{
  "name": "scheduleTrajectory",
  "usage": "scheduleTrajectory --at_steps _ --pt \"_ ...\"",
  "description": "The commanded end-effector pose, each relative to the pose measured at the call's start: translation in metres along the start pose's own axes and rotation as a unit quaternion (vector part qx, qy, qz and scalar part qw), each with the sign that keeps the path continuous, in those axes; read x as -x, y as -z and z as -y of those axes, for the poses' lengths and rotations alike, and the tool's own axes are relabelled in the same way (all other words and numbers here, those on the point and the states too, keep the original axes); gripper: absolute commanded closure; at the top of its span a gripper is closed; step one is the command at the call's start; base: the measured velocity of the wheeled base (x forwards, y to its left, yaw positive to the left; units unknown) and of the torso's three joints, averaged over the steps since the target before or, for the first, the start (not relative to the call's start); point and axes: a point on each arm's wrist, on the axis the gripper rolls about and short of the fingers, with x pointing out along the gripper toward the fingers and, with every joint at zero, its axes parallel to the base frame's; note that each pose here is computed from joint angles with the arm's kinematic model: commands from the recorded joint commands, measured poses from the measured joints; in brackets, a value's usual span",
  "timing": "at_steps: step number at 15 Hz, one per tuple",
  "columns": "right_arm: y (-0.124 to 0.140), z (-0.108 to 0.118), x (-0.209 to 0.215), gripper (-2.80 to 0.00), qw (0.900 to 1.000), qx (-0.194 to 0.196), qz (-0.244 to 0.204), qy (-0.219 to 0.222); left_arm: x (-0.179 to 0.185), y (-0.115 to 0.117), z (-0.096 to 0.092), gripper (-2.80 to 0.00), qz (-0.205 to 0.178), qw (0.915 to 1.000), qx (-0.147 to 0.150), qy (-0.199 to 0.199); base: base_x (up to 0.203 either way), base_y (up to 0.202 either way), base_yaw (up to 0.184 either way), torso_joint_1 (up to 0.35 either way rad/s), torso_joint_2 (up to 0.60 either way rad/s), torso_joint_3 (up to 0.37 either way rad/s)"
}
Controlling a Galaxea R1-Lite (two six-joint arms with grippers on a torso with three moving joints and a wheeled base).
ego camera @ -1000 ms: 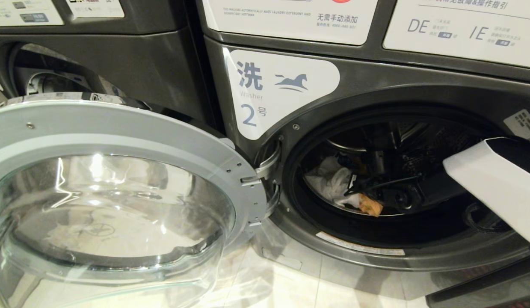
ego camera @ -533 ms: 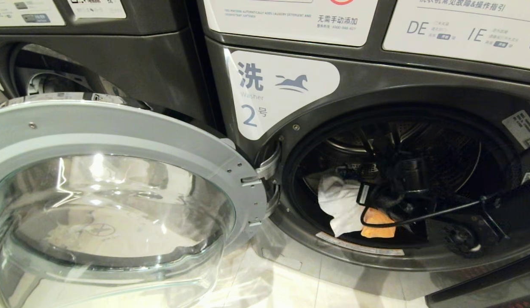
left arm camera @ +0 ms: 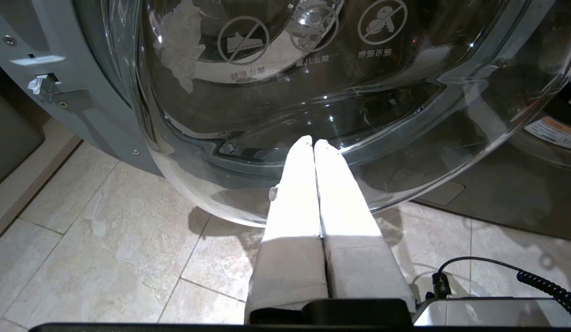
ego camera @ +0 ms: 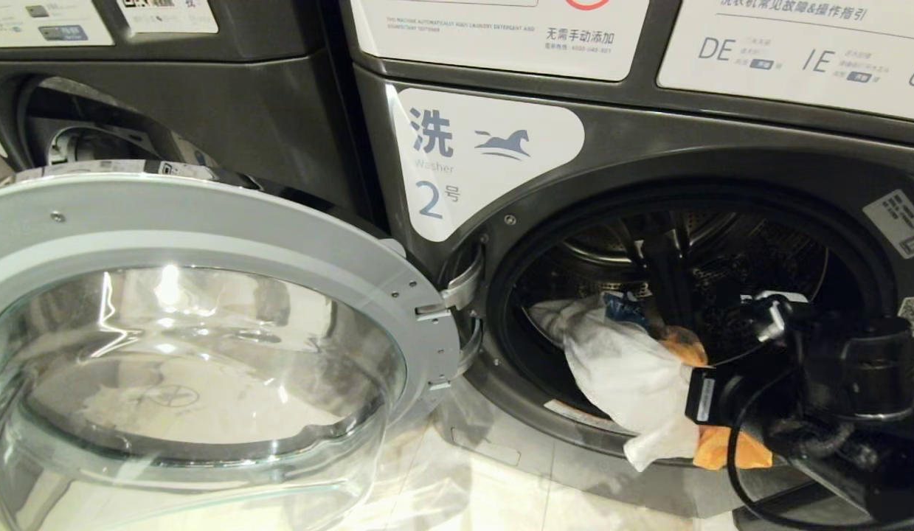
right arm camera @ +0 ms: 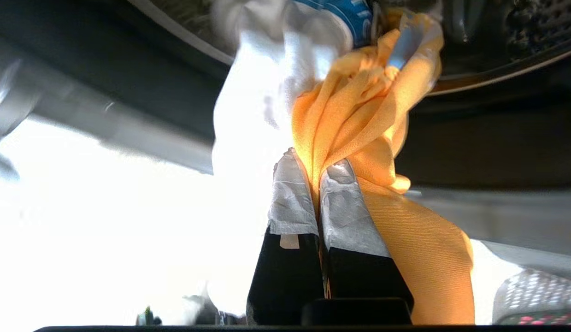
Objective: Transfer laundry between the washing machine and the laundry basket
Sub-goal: Pick a cloth and place it into the basket
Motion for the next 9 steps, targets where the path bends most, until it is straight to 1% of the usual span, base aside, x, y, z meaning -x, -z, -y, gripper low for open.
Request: scheduleTrajectory --at_steps 1,2,4,6,8,9 --pt "-0.003 0.006 0.03 0.0 0.999 -0.002 0.031 -0.024 0.0 0.0 0.0 0.0 0.001 1.0 0.0 0.0 0.0 0.0 0.0 0.0 0.0 0.0" --pt "-0.001 0.008 0.04 0.0 0.998 0.007 0.042 -0.035 0.0 0.0 0.0 0.0 0.0 1.0 0.0 0.0 0.0 0.0 0.0 0.0 0.0 0.0" --pt "0.0 0.012 0.056 0.0 0.995 0.041 0.074 -0.05 0.0 0.0 0.0 0.0 0.0 1.0 0.0 0.0 0.0 0.0 0.0 0.0 0.0 0.0" --pt "-0.004 0.015 0.067 0.0 0.991 0.063 0.104 -0.056 0.0 0.0 0.0 0.0 0.001 1.0 0.0 0.0 0.0 0.0 0.0 0.0 0.0 0.0" --pt "-0.011 0.019 0.081 0.0 0.986 0.081 0.137 -0.059 0.0 0.0 0.0 0.0 0.001 1.0 0.0 0.0 0.0 0.0 0.0 0.0 0.0 0.0" --pt "-0.014 0.023 0.09 0.0 0.981 0.095 0.156 -0.06 0.0 0.0 0.0 0.0 0.001 1.0 0.0 0.0 0.0 0.0 0.0 0.0 0.0 0.0"
